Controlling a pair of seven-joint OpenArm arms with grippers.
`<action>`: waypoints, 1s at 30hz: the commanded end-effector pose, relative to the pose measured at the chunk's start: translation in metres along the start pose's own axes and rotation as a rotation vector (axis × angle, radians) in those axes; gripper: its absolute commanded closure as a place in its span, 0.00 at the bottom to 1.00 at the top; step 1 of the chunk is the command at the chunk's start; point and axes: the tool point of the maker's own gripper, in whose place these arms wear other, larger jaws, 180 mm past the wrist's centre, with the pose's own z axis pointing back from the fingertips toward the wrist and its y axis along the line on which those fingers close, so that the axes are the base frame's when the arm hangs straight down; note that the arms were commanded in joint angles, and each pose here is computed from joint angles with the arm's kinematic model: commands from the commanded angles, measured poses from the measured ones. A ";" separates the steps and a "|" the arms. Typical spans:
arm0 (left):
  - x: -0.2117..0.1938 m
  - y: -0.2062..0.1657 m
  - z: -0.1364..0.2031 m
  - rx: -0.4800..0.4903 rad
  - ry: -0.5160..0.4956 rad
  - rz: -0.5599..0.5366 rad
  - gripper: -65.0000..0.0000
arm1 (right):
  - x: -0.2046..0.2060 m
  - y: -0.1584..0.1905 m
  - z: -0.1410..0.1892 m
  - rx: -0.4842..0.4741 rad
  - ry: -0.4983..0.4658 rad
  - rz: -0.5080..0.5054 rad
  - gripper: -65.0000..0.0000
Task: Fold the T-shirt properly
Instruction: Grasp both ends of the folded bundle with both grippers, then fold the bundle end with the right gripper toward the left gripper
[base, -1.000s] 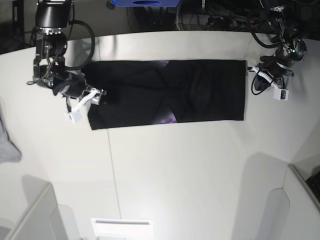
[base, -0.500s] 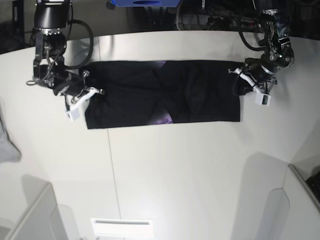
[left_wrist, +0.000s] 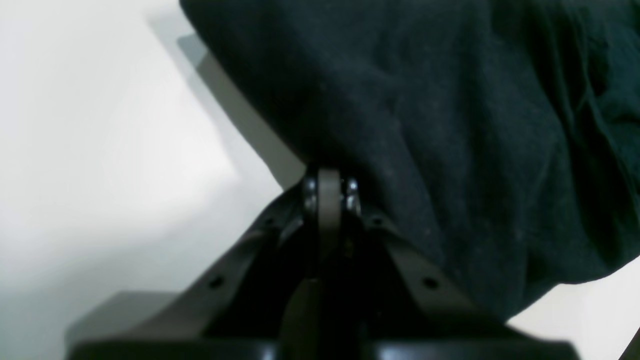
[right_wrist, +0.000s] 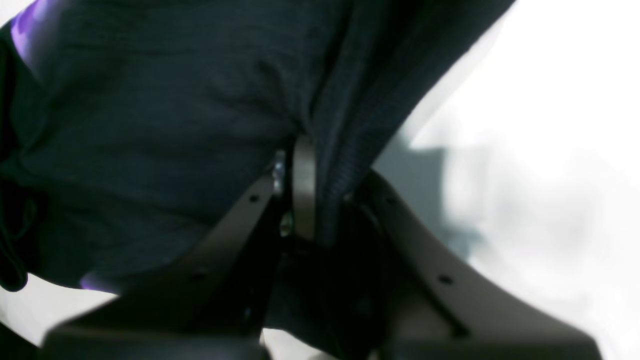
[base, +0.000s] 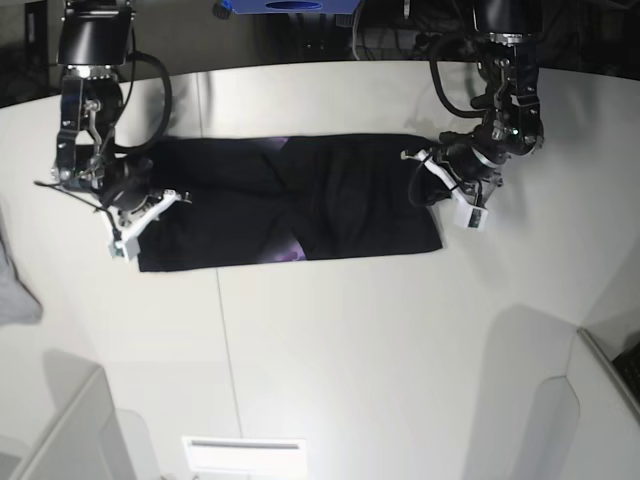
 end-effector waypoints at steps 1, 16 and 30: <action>-0.007 0.000 -0.001 0.009 0.050 -0.018 1.00 | 0.016 0.000 0.007 -0.007 -0.042 0.023 1.00; 0.023 -0.017 0.002 -0.020 -0.012 -0.088 1.00 | 0.045 0.029 0.049 -0.002 -0.112 0.082 1.00; 0.017 0.037 0.030 0.105 -0.003 -0.070 1.00 | 0.049 0.074 0.063 0.082 -0.151 0.079 1.00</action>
